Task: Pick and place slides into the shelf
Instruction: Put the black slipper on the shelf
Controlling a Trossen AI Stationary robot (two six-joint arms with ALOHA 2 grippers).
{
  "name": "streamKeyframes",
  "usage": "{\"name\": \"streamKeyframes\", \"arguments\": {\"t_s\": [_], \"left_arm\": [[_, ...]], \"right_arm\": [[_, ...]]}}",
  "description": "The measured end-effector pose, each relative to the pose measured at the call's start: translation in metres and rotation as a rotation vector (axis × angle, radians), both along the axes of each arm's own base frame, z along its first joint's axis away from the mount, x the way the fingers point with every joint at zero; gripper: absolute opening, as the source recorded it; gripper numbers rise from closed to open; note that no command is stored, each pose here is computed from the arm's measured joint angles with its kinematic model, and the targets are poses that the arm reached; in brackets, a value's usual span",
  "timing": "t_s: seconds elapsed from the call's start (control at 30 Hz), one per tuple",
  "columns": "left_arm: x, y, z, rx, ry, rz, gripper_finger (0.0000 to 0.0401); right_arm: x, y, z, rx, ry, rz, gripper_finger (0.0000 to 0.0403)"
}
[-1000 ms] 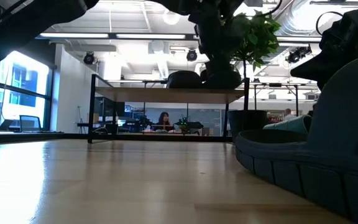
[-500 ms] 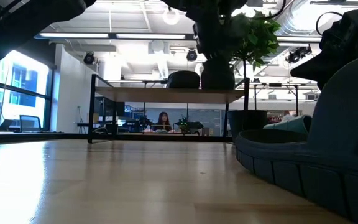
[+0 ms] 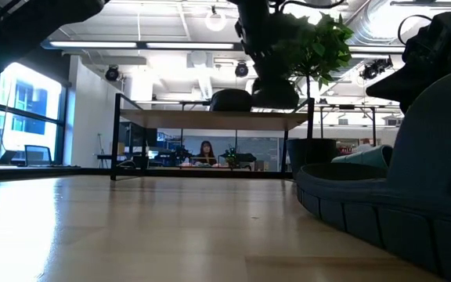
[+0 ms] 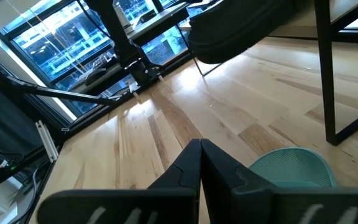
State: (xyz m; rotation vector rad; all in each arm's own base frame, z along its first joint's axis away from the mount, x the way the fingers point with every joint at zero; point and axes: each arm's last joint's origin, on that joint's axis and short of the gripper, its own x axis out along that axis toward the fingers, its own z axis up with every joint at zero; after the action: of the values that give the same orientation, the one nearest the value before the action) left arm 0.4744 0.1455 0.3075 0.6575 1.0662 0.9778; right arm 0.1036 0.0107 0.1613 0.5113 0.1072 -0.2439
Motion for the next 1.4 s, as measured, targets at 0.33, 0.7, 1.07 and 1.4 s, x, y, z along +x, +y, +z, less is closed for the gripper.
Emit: {"name": "streamKeyframes", "arguments": {"t_s": [0.33,0.7,1.07,1.4], "left_arm": [[-0.005,0.013,-0.003,-0.012,-0.015,0.044,0.0255],[-0.006,0.009,-0.005,-0.132,-0.024,-0.031,0.0275],[-0.024,0.002,0.022,-0.167,-0.094,-0.006,0.0275],[-0.073,-0.033,0.068,-0.957,-0.230,-0.311,0.0275]], "right_arm": [[0.000,0.000,0.000,0.009,-0.006,-0.001,0.0000],[0.000,0.000,0.001,0.011,-0.009,0.002,0.0000],[0.000,0.000,0.001,0.011,-0.010,0.006,0.0000],[0.000,0.000,0.001,0.037,-0.024,0.004,0.0000]]}}
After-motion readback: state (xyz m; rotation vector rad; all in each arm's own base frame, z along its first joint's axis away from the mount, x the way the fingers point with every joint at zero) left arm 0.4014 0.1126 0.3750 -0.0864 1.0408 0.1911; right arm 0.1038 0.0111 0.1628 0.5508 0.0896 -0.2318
